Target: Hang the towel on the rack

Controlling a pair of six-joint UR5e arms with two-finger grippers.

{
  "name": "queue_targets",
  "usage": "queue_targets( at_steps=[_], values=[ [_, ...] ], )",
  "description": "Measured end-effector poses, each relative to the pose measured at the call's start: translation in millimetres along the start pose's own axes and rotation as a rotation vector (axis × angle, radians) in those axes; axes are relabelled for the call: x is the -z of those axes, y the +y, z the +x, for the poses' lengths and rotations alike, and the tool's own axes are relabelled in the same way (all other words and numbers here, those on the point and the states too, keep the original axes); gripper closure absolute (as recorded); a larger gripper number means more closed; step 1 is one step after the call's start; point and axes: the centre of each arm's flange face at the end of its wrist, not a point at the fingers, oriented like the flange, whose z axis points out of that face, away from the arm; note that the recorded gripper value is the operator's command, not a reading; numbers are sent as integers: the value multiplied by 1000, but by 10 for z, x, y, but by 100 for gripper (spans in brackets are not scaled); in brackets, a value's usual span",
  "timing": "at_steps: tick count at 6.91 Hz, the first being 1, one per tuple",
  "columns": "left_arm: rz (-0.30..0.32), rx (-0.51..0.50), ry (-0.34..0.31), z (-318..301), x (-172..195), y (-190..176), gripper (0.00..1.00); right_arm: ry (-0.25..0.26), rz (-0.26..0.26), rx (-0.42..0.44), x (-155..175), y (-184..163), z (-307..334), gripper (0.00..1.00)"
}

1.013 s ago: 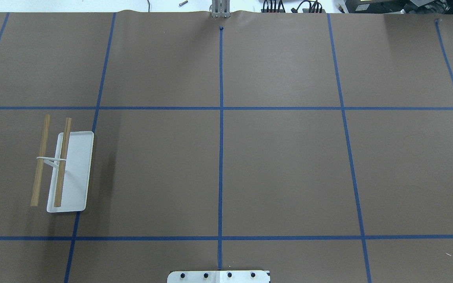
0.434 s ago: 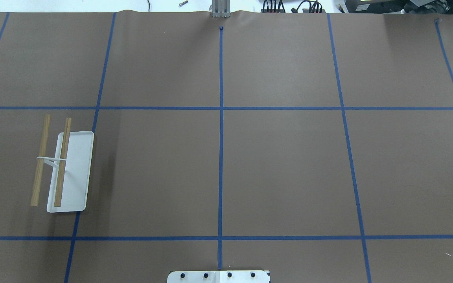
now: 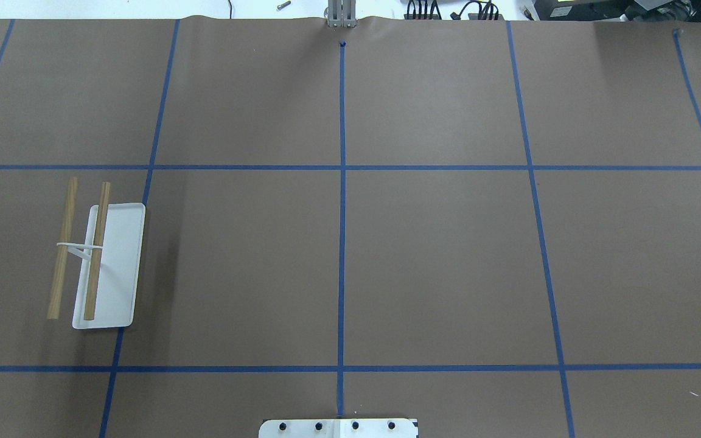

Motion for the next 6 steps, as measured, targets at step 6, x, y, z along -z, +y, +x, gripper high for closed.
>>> queue_targets(
  at_steps=[6],
  values=[
    [-22,269,232,1026,38,-721,2,-74,84,-182,2262,-1613,-2043,100]
  ],
)
